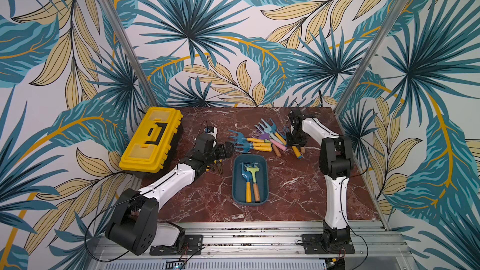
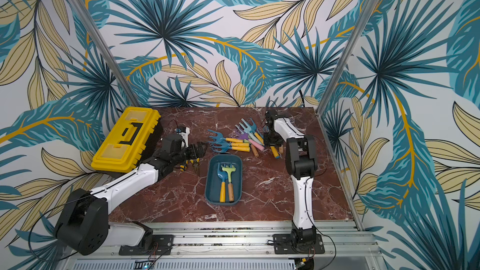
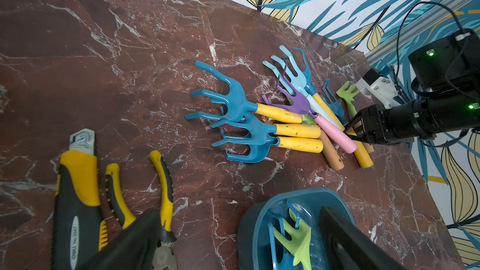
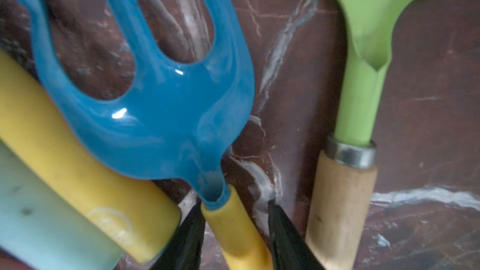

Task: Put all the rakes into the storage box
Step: Pick up the rake at the center of the board.

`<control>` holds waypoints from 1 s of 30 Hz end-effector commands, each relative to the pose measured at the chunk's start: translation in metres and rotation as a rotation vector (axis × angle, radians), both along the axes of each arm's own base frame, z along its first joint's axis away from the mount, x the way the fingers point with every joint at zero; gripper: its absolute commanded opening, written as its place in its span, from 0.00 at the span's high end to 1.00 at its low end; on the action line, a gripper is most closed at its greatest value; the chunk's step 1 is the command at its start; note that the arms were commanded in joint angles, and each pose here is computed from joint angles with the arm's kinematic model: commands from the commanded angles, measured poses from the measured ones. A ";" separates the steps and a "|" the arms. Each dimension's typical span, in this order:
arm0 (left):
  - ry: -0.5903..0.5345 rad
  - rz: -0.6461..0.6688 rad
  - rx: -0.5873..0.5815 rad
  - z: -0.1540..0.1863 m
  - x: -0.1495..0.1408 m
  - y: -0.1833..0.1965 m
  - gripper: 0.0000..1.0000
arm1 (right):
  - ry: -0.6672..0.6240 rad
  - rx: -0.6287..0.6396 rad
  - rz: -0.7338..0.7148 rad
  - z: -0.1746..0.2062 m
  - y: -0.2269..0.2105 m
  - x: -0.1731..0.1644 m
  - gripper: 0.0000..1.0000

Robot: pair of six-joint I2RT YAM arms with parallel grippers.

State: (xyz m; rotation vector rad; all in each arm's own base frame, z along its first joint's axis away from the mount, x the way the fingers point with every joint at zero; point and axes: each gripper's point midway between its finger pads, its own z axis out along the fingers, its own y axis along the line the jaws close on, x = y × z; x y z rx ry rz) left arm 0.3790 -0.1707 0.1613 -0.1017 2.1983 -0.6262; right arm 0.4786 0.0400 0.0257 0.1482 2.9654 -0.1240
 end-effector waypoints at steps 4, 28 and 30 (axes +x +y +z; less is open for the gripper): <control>0.001 -0.007 -0.001 -0.007 -0.003 0.000 0.00 | 0.053 -0.001 -0.008 0.000 0.000 -0.016 0.67; -0.097 0.062 0.014 0.009 -0.011 0.020 0.00 | -0.233 0.352 0.010 0.137 0.082 -0.101 0.80; -0.105 0.072 0.015 0.009 -0.012 0.022 0.00 | -0.240 0.380 0.013 0.145 0.093 -0.117 0.80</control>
